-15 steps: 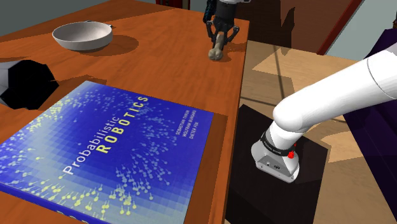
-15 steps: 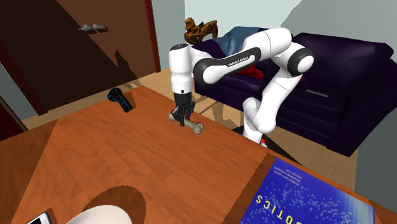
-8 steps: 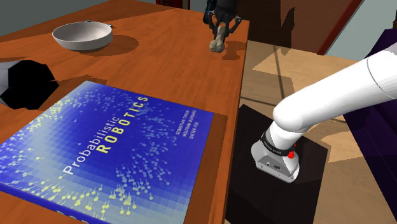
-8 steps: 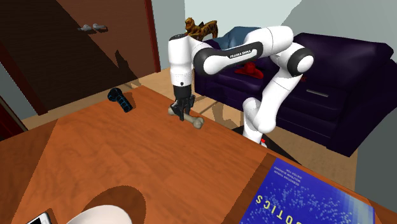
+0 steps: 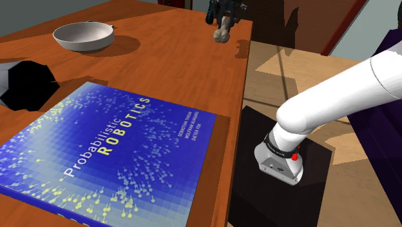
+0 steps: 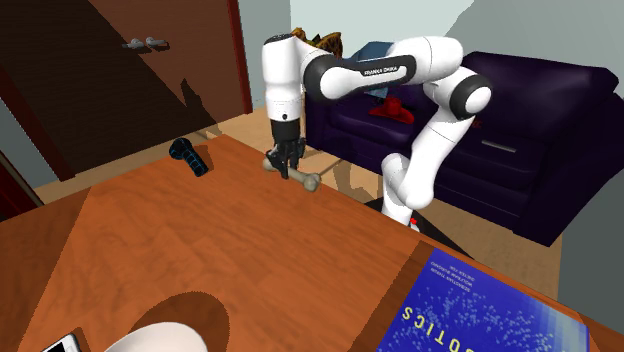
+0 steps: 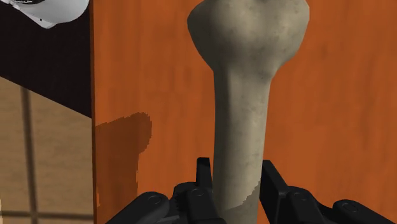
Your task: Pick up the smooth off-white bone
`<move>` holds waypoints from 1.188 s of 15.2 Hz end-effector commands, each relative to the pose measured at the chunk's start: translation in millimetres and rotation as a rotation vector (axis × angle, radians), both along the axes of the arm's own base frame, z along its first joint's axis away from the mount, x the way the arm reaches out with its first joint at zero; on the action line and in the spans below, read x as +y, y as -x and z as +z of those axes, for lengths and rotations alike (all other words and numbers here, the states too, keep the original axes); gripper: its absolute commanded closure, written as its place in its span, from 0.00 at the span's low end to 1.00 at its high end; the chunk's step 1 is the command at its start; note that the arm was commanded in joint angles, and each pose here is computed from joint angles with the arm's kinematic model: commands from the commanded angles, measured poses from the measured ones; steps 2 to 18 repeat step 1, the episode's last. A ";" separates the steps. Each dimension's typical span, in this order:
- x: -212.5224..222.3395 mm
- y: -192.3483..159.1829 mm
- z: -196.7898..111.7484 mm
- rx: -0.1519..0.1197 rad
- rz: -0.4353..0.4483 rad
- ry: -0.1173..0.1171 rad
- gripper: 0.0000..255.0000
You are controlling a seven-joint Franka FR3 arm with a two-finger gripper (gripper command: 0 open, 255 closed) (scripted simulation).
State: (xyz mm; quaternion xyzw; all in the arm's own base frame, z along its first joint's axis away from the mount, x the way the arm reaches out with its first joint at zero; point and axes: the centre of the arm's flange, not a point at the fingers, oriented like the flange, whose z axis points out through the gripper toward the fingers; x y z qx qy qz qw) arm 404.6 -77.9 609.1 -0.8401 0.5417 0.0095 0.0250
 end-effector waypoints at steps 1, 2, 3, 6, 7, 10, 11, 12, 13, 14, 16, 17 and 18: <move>0.0 0.4 4.5 0.000 0.000 0.000 1.00; 0.0 0.4 4.5 0.000 0.000 0.000 1.00; 0.0 0.4 4.5 0.000 0.000 0.000 1.00; 0.0 0.4 4.5 0.000 0.000 0.000 1.00; 0.0 0.4 4.5 0.000 0.000 0.000 1.00; 0.0 0.4 4.5 0.000 0.000 0.000 1.00; 0.0 0.4 4.5 0.000 0.000 0.000 1.00; 0.0 0.4 4.5 0.000 0.000 0.000 1.00; 0.0 0.4 4.5 0.000 0.000 0.000 1.00; 0.0 0.4 4.5 0.000 0.000 0.000 1.00; 0.0 0.4 4.5 0.000 0.000 0.000 1.00; 0.0 0.4 4.5 0.000 0.000 0.000 1.00; 0.0 0.4 4.5 0.000 0.000 0.000 1.00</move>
